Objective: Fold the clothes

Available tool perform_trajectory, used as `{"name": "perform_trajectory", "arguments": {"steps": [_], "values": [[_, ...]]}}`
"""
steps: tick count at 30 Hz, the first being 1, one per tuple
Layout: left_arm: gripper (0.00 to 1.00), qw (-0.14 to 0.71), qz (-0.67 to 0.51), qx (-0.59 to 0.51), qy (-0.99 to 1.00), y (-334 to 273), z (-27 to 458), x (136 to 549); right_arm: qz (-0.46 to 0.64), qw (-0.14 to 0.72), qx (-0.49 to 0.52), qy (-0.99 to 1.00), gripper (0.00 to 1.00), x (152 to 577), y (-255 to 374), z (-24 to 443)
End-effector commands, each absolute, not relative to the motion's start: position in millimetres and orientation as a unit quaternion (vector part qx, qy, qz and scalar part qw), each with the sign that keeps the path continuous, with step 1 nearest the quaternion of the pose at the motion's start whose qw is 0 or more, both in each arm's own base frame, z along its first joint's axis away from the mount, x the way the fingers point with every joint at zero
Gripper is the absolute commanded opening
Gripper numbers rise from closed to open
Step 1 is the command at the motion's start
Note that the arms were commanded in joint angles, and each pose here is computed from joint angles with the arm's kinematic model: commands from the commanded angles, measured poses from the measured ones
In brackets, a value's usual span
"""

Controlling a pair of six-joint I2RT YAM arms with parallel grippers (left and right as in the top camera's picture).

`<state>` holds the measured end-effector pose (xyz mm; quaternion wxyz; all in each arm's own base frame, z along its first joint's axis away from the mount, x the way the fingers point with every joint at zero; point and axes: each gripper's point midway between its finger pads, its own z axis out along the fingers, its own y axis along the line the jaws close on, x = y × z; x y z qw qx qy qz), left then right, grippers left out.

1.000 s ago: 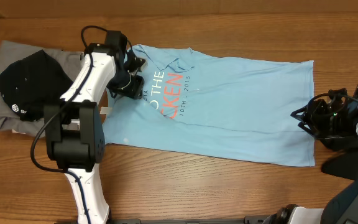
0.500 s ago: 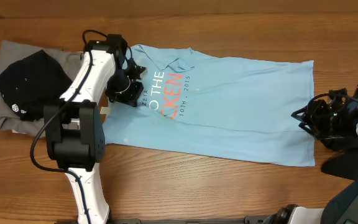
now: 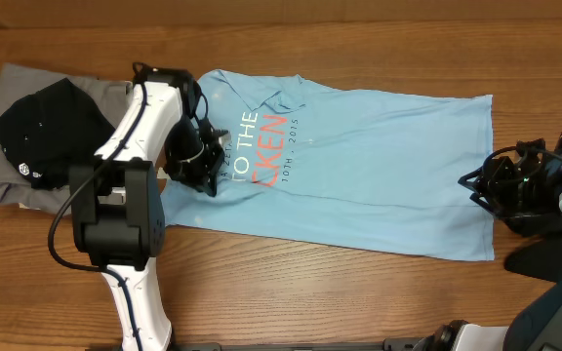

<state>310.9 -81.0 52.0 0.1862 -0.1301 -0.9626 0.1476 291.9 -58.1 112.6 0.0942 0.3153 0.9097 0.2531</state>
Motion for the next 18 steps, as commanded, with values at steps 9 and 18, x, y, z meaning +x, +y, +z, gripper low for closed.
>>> {"name": "perform_trajectory", "arguments": {"steps": [9, 18], "values": [[0.36, 0.204, 0.156, -0.111, -0.96, -86.7, 38.9, 289.2, 0.247, 0.112, 0.305, 0.913, 0.45, 296.4, -60.0, 120.7], [0.4, 0.163, 0.145, -0.12, -0.968, -85.6, 40.8, 311.2, 0.247, 0.112, 0.305, 0.913, 0.45, 296.4, -60.0, 120.7]]}}
